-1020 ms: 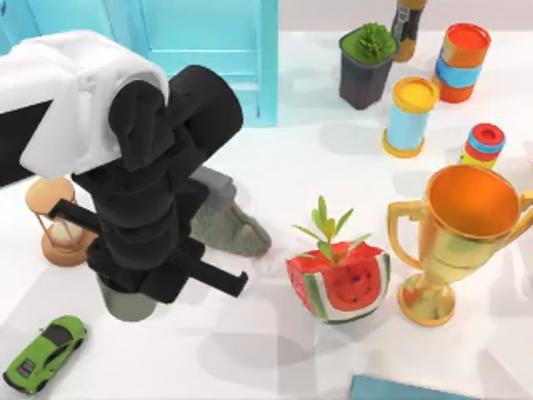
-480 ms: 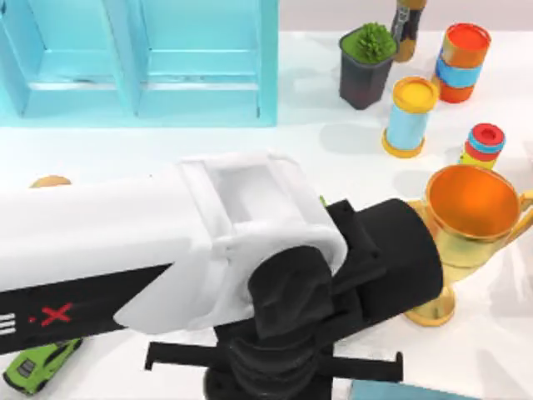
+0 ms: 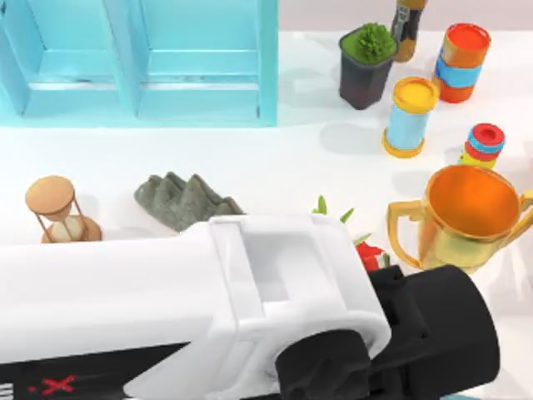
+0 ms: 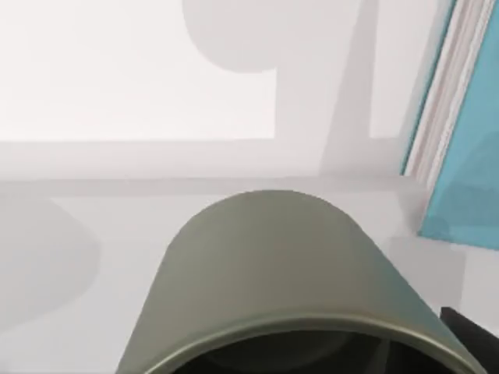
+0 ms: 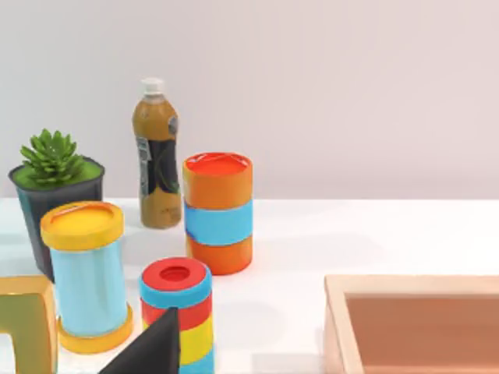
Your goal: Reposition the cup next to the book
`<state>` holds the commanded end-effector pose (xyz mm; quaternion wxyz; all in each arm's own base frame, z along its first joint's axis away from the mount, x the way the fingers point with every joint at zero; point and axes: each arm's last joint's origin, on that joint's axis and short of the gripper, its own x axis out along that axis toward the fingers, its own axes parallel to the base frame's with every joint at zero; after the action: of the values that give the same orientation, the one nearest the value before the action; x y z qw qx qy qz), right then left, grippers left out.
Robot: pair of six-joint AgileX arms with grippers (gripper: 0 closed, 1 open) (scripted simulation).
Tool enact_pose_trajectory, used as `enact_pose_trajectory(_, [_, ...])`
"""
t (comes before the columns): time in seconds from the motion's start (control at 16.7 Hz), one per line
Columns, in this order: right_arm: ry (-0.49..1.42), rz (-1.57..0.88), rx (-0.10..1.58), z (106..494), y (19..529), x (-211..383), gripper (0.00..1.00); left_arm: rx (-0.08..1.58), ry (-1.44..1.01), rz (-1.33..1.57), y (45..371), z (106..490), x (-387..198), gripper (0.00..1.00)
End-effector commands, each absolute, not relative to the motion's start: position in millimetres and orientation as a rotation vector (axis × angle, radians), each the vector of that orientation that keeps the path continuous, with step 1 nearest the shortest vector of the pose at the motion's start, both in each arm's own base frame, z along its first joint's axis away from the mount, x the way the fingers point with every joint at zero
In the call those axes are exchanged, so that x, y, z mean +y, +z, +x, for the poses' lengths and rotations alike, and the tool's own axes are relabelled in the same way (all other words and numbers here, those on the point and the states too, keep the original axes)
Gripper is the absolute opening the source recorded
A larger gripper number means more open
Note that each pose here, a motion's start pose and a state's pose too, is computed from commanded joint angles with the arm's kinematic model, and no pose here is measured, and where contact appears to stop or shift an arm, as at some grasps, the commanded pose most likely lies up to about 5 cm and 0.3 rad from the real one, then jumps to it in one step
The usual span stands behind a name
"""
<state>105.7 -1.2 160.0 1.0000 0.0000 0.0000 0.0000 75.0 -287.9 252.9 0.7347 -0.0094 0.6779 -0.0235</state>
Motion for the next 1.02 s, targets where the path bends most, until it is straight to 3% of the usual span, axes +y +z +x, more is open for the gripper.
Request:
enact_pose_trajectory(0.36, [0.0,0.0,0.0,106,160,-1,1.0,1.491,-0.051,-0.022,249,76,-287,0.0])
enact_pose_trajectory(0.84, [0.0,0.0,0.0,106,160,-1,1.0,1.491,-0.055,-0.023,192,78,-282,0.0])
enact_pose_trajectory(1.02, [0.0,0.0,0.0,106,160,-1,1.0,1.49,-0.052,-0.021,188,78,-281,0.0])
